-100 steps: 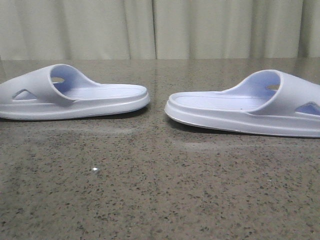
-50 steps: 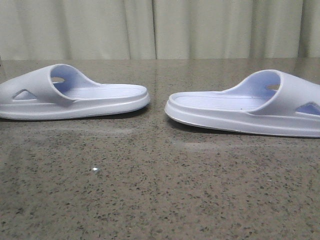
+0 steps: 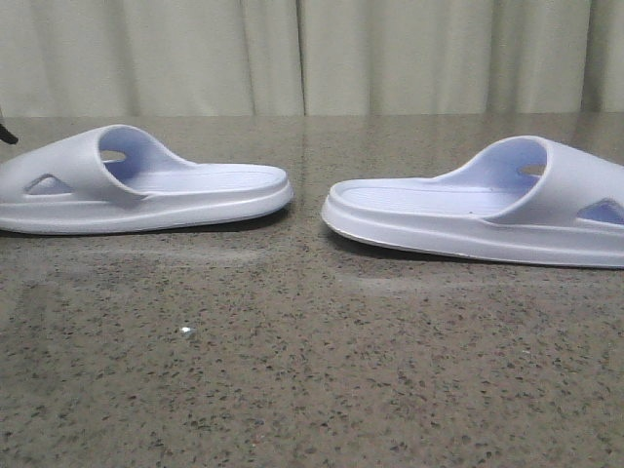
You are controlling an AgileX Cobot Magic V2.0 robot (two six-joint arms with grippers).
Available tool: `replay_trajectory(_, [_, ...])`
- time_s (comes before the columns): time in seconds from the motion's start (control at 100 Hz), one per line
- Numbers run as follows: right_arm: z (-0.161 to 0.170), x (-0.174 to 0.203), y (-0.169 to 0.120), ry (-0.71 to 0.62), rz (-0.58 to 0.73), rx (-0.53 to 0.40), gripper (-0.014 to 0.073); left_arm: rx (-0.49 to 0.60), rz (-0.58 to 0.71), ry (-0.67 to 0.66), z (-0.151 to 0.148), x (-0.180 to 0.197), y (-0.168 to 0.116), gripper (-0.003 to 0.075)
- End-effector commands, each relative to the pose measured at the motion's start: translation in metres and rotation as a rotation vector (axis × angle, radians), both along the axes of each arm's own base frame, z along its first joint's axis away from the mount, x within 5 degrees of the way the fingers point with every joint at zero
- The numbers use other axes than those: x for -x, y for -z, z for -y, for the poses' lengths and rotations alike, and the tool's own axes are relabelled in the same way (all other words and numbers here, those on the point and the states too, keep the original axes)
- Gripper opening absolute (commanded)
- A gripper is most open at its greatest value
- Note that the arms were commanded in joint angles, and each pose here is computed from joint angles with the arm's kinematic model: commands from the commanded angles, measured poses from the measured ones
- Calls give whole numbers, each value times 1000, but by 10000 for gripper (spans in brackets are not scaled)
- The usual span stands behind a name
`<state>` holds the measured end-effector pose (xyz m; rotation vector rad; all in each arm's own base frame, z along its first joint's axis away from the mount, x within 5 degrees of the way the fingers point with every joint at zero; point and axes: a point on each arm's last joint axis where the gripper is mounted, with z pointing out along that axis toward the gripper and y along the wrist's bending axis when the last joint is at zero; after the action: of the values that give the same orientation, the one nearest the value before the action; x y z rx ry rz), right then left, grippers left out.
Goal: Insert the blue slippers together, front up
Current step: 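Lower the left gripper and pinch the slipper's heel rim, then lift the held slipper up off the table with the left gripper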
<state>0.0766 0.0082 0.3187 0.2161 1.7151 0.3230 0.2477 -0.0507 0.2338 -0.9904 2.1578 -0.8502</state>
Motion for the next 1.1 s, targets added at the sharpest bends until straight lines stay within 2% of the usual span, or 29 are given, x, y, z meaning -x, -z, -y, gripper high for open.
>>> replay_trajectory(0.0, [2,-2,-18,23,105,-7,456,26,24,9,4,-8,-11,499])
replay_trajectory(0.31, [2,-2,-18,23,105,-7,456,68,-38,61,11,-14,-4,496])
replay_trajectory(0.43, [2,-2,-18,23,105,-7,456,60,-52,112,14,-12,-3,465])
replay_trajectory(0.62, [2,-2,-18,23,105,-7,456,44,-53,151,16,-11,-2,318])
replay_trajectory(0.97, [2,-2,-18,23,105,-7,456,27,-36,126,13,-13,-3,34])
replay_trajectory(1.09, [2,-2,-18,23,105,-7,456,21,-31,123,13,-13,-3,17])
